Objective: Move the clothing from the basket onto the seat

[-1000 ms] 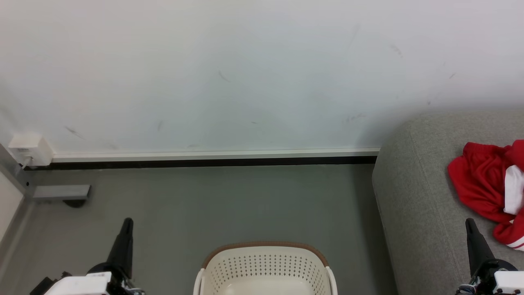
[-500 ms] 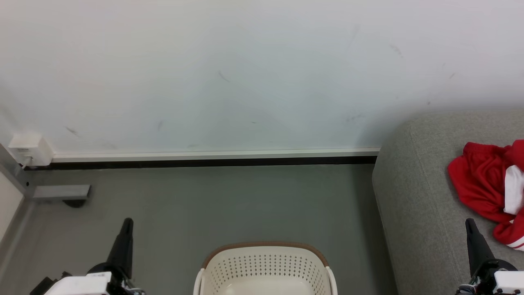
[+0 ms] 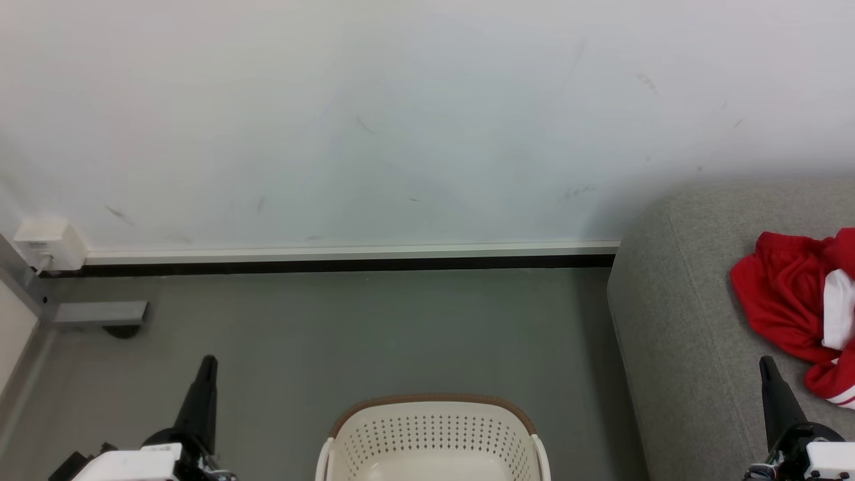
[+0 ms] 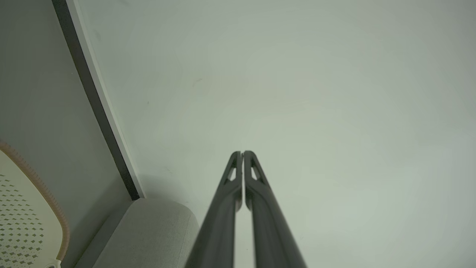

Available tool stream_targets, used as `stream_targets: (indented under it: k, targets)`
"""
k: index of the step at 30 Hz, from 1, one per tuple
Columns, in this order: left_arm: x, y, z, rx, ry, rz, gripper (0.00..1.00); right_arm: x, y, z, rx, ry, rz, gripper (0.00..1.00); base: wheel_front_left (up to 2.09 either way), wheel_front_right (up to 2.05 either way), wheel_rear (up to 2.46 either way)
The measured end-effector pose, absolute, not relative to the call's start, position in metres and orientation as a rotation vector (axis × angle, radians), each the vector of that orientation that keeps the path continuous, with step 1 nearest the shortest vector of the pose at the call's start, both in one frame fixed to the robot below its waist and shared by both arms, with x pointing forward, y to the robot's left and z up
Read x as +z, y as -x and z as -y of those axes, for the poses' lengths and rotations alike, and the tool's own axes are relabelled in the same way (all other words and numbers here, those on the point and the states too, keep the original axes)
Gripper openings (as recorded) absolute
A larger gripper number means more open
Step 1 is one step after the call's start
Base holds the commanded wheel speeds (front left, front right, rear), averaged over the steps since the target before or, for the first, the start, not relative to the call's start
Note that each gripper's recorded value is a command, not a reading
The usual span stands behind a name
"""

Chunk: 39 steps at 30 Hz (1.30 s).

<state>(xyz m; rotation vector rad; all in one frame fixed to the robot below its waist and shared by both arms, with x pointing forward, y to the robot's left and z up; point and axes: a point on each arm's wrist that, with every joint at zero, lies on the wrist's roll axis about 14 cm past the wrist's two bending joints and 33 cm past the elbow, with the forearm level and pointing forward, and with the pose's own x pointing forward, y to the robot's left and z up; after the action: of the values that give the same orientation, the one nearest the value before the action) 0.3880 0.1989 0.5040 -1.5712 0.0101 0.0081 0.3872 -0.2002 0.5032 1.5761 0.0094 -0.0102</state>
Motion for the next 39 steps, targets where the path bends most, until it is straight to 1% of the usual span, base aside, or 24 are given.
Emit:
stream_targets:
  k: [39]
  targets:
    - [0.504, -0.388, -0.1988, 0.008, 1.571, -0.01, 0.0, 0.5033, -0.3872, 0.2002, -0.01, -1.577, -0.009, 0.0, 0.0, 0.0, 0.0]
